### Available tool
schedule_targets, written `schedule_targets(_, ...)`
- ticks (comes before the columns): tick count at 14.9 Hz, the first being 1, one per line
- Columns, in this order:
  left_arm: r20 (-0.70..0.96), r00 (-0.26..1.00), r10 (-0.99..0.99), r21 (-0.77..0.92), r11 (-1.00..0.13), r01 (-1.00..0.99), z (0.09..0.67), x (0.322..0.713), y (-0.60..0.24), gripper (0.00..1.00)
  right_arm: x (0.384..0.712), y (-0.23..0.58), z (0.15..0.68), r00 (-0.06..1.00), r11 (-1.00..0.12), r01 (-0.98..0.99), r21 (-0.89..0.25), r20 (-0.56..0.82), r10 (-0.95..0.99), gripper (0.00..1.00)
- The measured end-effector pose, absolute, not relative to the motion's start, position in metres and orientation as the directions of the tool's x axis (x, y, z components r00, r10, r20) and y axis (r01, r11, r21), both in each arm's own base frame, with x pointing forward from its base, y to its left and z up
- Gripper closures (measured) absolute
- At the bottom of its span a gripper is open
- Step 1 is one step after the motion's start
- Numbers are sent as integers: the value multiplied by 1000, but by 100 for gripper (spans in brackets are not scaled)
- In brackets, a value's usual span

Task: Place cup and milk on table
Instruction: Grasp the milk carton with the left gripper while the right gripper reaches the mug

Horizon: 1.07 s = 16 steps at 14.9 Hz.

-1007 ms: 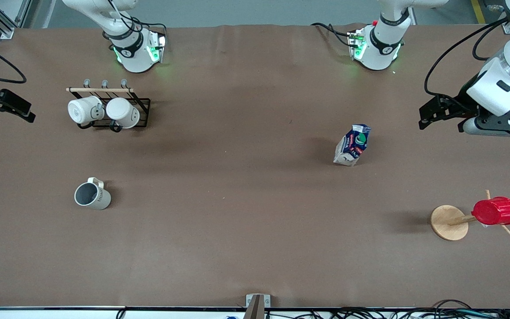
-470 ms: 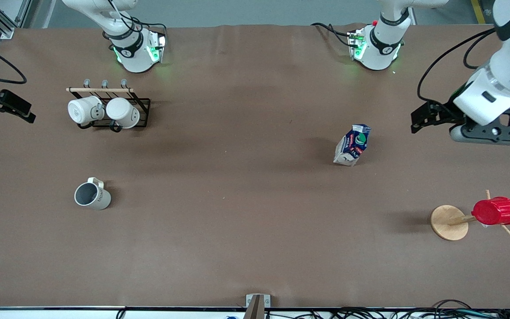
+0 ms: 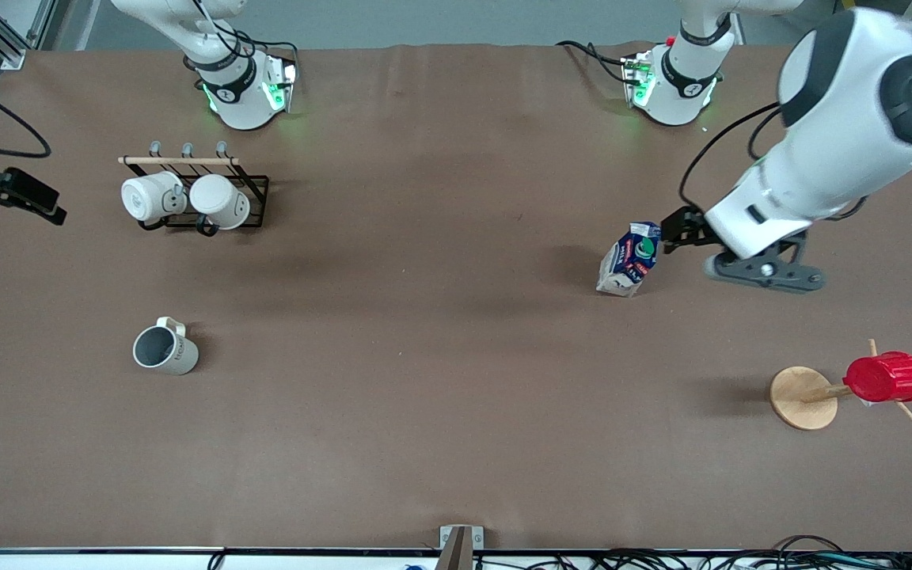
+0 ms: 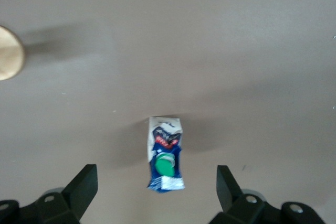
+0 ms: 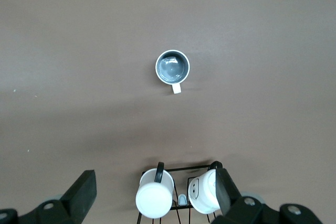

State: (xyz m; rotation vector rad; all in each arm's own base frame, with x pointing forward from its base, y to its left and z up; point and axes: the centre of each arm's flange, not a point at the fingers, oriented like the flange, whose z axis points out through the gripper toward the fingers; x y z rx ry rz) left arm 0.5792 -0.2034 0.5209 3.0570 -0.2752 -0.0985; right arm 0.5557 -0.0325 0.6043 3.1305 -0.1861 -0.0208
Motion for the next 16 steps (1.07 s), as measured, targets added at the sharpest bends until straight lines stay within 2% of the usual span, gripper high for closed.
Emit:
schedule_targets(3,-83,982,-169,76,-984,-163,475,578,-227,0,590,-34,540,991,-993,-114,12,-62,-115,0)
schedule_targets(8,-144,975,-167,65,-985,-159,407,566,-226,0,641,-50,397,990,-1000,0,7,-142,-1,0)
schedule_targets(11,-161,973,-163,60,-986,-155,375,556,-223,0,655,-75,340,990,-1000,29,12,-137,27,0)
schedule_targets(16,-214,961,-178,16,-984,-179,338,537,-216,0,662,-102,286,992,-999,41,26,-118,38,0)
